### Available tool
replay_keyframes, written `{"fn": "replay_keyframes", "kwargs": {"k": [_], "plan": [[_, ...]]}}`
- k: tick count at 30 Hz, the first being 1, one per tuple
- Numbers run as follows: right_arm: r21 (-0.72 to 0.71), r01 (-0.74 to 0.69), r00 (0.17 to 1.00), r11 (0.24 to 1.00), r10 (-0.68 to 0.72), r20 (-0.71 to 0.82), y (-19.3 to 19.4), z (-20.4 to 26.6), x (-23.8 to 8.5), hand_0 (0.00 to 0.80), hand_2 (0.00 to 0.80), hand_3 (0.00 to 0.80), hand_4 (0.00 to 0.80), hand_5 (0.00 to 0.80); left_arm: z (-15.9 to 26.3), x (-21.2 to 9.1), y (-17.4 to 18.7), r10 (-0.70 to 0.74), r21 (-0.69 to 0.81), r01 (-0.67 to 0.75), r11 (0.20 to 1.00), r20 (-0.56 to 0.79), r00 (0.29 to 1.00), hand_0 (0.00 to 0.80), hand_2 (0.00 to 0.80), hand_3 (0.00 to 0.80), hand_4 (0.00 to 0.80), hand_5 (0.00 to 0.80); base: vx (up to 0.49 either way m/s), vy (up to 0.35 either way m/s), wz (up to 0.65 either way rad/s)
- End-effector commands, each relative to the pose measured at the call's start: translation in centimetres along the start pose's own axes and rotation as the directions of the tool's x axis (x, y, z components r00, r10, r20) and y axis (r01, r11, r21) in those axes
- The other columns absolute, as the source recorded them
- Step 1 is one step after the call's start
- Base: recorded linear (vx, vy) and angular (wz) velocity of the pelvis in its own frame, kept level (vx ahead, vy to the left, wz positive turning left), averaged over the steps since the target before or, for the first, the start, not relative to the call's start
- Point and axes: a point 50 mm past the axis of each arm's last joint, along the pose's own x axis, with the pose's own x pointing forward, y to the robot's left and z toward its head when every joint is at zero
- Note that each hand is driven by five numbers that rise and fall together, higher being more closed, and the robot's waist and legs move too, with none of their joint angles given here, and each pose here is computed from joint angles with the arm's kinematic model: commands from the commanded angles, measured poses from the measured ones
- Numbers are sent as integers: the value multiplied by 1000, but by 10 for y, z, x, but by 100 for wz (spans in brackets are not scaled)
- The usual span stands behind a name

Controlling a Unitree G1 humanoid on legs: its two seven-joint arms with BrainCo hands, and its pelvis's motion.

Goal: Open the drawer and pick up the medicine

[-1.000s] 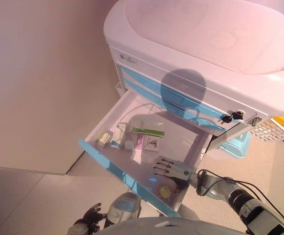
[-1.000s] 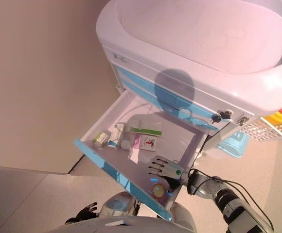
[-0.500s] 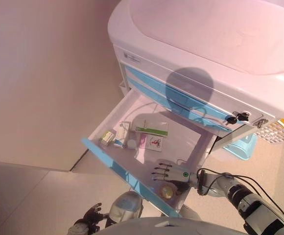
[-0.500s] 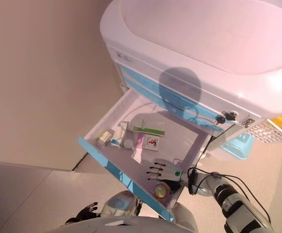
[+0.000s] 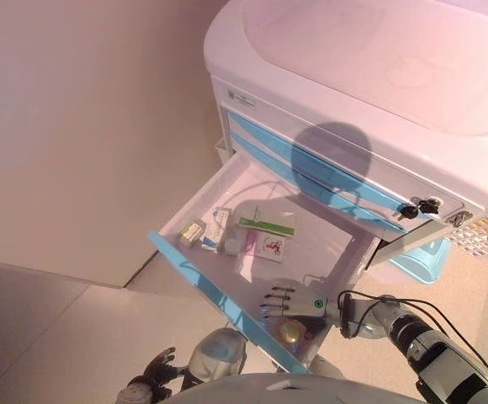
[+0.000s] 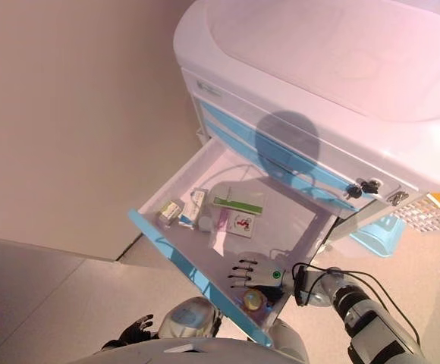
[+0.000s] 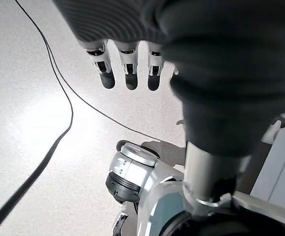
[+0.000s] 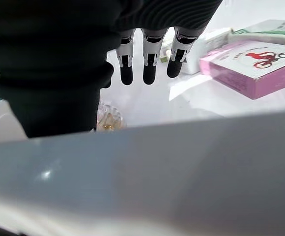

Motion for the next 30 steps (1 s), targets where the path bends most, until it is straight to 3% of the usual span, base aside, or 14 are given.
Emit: {"fn": "replay_keyframes", "kwargs": {"k": [1,23,24,26,27,28,30], "plan": [[60,-124,981,990,113,161,30,37,-7,0,0,0,0,0,-24,-8,2,-6,58,10,998,-59,998,0,0,0,0,0,0,0,0],[73,-165,968,984,147,204,38,44,-10,0,0,0,0,0,-31,-10,-2,-12,70,17,997,-70,997,0,0,0,0,0,3,2,2],[73,-168,967,983,150,204,39,44,-10,94,94,94,94,94,-31,-10,-2,-12,71,17,997,-70,997,0,0,0,0,0,0,0,0],[74,-174,966,982,156,208,40,45,-11,433,433,433,433,433,-30,-10,-2,-11,71,16,997,-71,997,0,0,0,0,0,0,0,0],[77,-179,965,981,159,210,40,45,-12,700,700,700,700,700,-30,-10,-2,-11,70,16,997,-73,997,0,0,0,0,0,0,0,0],[78,-180,965,981,160,210,40,45,-12,769,769,769,769,769,-30,-10,-2,-10,70,16,997,-73,997,0,0,0,0,0,0,0,0],[83,-183,964,980,162,211,41,46,-12,800,800,800,800,800,-30,-10,-2,-10,71,16,997,-74,997,0,0,0,0,0,0,0,0]]}}
